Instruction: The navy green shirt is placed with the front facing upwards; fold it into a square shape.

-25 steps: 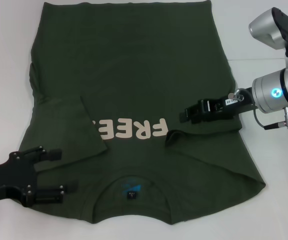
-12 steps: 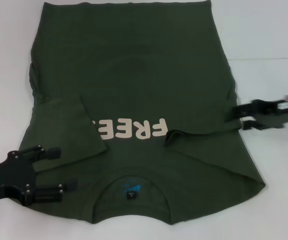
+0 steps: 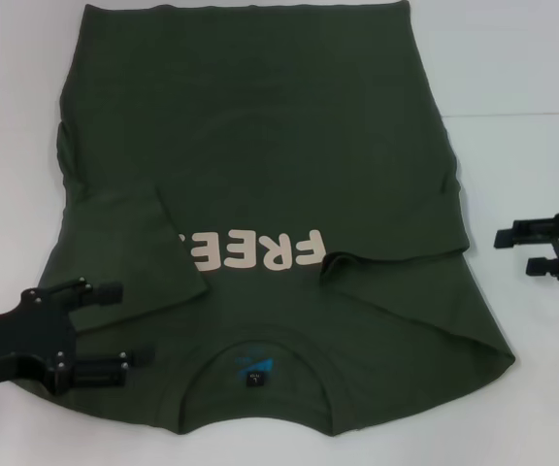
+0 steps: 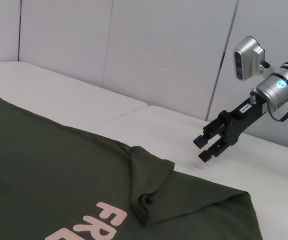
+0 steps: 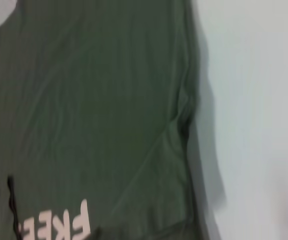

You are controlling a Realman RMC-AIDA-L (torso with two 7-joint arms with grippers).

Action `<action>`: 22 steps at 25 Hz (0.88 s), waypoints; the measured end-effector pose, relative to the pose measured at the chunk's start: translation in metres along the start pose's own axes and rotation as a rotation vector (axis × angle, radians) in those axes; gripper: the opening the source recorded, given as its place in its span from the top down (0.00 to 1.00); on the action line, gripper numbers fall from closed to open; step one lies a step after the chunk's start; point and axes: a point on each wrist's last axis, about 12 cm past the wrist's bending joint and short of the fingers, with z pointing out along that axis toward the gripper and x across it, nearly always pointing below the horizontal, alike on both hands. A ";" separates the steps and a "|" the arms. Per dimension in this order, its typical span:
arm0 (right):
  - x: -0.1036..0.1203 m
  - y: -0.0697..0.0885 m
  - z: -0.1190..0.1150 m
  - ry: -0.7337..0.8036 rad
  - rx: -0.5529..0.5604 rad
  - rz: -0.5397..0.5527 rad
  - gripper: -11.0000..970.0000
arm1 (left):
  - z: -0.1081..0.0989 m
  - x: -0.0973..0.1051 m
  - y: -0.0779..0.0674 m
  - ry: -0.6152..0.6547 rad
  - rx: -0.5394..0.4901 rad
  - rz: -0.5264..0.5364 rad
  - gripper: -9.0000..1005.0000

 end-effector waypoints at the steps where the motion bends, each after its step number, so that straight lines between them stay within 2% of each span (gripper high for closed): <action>1: -0.001 0.000 0.000 -0.011 -0.008 0.010 0.20 | 0.000 0.000 0.000 0.000 -0.002 0.001 0.06; 10: -0.007 0.008 0.010 -0.063 -0.056 0.068 0.21 | 0.001 -0.004 0.002 -0.019 -0.011 0.013 0.06; 22: 0.002 0.010 0.025 -0.051 -0.079 0.113 0.21 | 0.003 -0.002 0.002 -0.035 -0.009 -0.003 0.06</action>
